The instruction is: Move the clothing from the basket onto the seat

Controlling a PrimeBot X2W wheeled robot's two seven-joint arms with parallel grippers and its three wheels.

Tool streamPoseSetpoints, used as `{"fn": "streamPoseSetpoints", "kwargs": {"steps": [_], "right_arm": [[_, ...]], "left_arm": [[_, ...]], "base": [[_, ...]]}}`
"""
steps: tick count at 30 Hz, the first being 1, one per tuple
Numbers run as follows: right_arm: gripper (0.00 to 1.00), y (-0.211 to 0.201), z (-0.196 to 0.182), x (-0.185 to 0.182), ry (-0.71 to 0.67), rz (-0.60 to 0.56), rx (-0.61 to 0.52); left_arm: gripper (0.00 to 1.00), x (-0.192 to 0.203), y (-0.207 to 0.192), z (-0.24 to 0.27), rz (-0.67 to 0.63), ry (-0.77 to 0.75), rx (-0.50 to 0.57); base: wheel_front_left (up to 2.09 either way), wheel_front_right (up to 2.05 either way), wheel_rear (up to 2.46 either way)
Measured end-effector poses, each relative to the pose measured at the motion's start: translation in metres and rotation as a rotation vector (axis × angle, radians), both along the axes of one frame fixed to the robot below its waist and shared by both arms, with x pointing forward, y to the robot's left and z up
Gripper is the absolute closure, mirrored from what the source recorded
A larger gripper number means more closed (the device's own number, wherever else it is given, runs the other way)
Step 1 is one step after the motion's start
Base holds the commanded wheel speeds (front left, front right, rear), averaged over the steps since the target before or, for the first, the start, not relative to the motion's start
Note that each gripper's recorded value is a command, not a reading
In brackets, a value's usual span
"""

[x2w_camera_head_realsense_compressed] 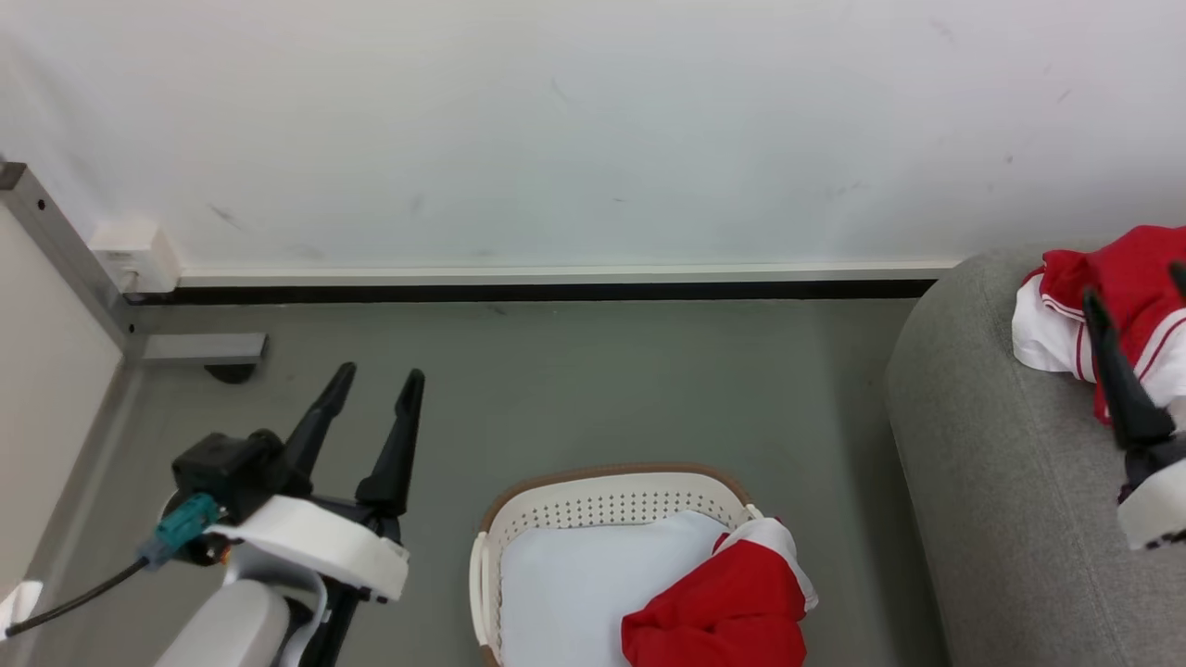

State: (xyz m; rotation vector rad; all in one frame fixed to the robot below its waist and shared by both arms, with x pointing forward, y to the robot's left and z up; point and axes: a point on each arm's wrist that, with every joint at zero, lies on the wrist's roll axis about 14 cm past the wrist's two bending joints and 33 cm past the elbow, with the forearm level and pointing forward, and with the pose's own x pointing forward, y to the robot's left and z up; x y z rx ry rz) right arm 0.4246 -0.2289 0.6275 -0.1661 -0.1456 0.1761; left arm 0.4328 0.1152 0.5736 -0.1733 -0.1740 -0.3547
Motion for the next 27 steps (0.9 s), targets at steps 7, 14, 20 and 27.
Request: {"fn": "streamPoseSetpoints", "kwargs": {"steps": [7,14,20,27], "right_arm": [[0.00,0.031,-0.045,-0.028,-0.033,0.013,0.184],[0.00,0.060,-0.088,-0.050,0.010,0.023,0.294],[0.00,0.079,-0.111,-0.053,0.074,0.041,0.318],[0.00,0.088,-0.108,-0.048,0.066,0.044,0.354]], "left_arm": [[0.00,-0.017,0.042,-0.013,0.161,0.011,0.004],[0.00,-0.040,0.073,-0.029,0.275,0.036,-0.042],[0.00,-0.050,0.085,-0.046,0.314,0.068,-0.052],[0.00,-0.049,0.085,-0.053,0.328,0.079,-0.049]], "base": [[0.00,0.00,0.00],[0.00,0.00,0.00],[0.00,0.00,0.00],[0.00,0.00,0.00]]}}
